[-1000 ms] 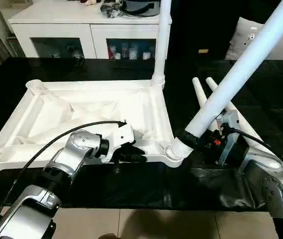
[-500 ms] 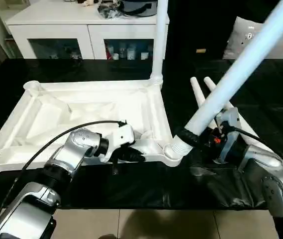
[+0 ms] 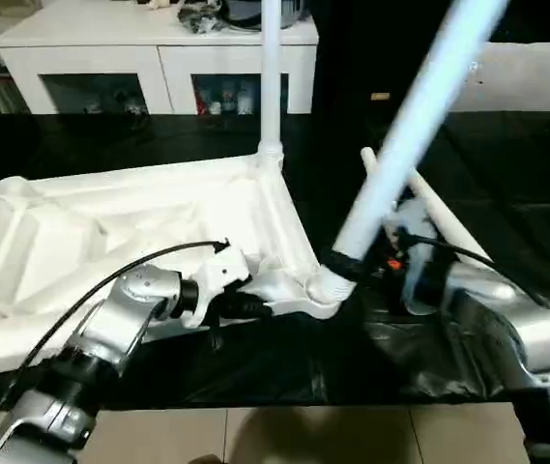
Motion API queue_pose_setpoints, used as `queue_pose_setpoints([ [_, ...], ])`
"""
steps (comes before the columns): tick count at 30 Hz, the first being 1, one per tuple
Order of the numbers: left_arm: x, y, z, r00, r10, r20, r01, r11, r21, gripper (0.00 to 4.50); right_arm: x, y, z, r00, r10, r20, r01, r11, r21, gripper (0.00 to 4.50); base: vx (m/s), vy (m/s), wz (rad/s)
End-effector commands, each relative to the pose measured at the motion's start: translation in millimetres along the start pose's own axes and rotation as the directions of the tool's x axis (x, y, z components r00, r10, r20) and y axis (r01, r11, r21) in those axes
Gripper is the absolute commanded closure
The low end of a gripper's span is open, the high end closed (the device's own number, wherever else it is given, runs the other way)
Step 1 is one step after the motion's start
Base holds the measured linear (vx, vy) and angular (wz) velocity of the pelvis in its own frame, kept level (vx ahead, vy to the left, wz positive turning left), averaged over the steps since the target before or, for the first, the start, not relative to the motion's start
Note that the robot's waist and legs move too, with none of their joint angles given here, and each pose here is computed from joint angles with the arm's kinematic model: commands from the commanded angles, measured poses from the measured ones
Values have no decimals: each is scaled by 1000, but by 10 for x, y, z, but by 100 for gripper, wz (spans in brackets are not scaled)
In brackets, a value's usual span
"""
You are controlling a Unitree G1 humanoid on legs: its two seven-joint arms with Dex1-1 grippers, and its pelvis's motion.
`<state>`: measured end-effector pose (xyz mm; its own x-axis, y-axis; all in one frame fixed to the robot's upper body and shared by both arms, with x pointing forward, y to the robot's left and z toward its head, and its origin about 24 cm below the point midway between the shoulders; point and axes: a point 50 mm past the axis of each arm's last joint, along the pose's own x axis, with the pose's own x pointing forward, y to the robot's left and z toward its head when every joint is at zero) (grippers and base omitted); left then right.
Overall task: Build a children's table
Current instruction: Insert table leg to table base
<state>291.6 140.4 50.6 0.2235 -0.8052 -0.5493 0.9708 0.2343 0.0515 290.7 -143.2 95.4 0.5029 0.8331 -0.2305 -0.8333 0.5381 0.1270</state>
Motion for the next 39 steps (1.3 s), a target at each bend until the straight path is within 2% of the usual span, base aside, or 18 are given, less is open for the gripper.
queue_pose_setpoints([
  [1, -17, -27, -94, 997, -11, -73, 12, 1000, 17, 450, 10, -12, 35, 1000, 24, -12, -24, 999, -25, 262, 0, 0, 0],
  [6, -9, 1, -63, 997, 7, -73, -5, 1000, 19, 450, 56, -18, -3, 995, 81, -66, -83, 996, -18, 262, 0, 0, 0],
  [8, -16, 23, -29, 998, 11, -58, -9, 999, 44, 450, 77, -27, -23, 990, 101, -97, -105, 994, -42, 262, 0, 0, 0],
  [16, -28, -1, -13, 995, -71, -73, 76, 995, 66, 450, 137, -83, -50, 986, 113, -120, -118, 992, -36, 262, 0, 0, 0],
  [25, -26, 20, 26, 994, -85, -67, 91, 991, 98, 450, 180, -163, -129, 981, 133, -143, -133, 991, 5, 262, 0, 0, 0],
  [27, -25, 25, 28, 995, -80, -66, 87, 991, 100, 450, 179, -166, -131, 981, 134, -143, -134, 991, 7, 262, 0, 0, 0],
  [34, 11, 94, 30, 999, 1, -37, 2, 996, 90, 450, 136, -200, -235, 988, 123, -93, -114, 989, 93, 262, 0, 0, 0],
  [39, 56, 110, 60, 999, 31, 7, -31, 997, 64, 450, 65, -234, -390, 1000, 19, -16, -16, 988, 155, 262, 0, 0, 0],
])
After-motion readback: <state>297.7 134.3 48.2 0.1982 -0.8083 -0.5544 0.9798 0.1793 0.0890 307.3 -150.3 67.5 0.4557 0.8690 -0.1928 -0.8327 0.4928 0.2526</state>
